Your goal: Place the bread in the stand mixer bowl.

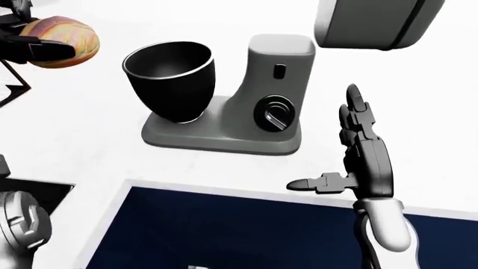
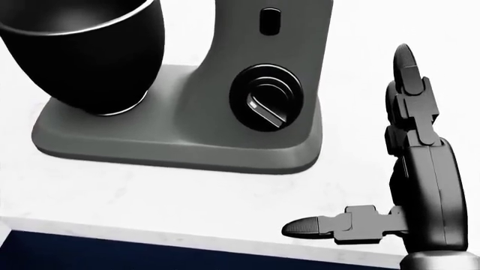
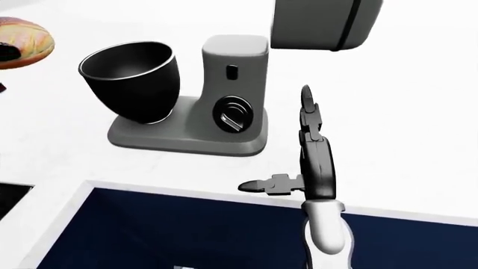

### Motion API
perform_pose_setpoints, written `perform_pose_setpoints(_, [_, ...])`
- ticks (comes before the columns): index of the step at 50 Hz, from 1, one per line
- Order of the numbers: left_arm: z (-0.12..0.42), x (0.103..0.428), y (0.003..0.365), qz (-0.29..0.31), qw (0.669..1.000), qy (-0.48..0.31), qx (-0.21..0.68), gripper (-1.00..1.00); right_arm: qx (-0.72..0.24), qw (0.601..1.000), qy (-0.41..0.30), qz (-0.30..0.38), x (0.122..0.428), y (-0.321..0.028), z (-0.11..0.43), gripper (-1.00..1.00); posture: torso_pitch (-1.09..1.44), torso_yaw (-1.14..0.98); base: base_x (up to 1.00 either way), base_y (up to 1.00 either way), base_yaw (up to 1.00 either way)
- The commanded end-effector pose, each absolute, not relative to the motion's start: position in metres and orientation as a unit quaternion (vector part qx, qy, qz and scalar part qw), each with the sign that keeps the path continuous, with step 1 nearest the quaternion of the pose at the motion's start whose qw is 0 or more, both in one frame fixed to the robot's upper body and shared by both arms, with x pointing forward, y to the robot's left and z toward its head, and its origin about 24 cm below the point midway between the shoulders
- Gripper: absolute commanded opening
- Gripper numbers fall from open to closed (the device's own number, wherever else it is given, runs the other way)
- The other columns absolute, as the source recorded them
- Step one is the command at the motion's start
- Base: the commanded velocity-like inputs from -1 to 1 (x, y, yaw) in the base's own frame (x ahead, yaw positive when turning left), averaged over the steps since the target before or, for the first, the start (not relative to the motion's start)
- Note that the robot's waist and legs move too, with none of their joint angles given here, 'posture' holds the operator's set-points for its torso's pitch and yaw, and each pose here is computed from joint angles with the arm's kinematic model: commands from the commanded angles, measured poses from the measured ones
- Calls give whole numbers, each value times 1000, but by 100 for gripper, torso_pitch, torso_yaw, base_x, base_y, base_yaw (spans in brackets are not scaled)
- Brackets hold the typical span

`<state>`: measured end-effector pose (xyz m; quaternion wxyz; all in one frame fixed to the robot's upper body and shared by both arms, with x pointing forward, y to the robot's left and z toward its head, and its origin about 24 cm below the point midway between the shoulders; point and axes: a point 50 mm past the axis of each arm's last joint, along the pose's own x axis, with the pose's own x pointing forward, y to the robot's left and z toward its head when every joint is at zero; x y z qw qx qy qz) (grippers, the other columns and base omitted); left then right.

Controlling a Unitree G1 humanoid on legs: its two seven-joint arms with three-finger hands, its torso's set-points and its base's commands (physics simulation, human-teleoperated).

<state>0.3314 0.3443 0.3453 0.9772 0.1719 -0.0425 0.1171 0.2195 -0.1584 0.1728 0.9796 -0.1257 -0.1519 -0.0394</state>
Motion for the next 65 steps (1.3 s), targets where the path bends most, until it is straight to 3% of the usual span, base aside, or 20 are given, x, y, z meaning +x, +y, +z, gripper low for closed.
perform_pose_setpoints(1, [368,325,338,119,971,-93,185,-100,-127,972,-192,-40,215,-157,186,100,0,0,0,0,0])
perform_pose_setpoints(39, [396,352,288,95,965,-167,180,-100,-123,972,-195,-42,214,-159,188,100,0,0,0,0,0])
perform_pose_setpoints(65, [402,366,239,37,962,-224,150,-100,-124,972,-197,-43,212,-159,188,100,0,0,0,0,0])
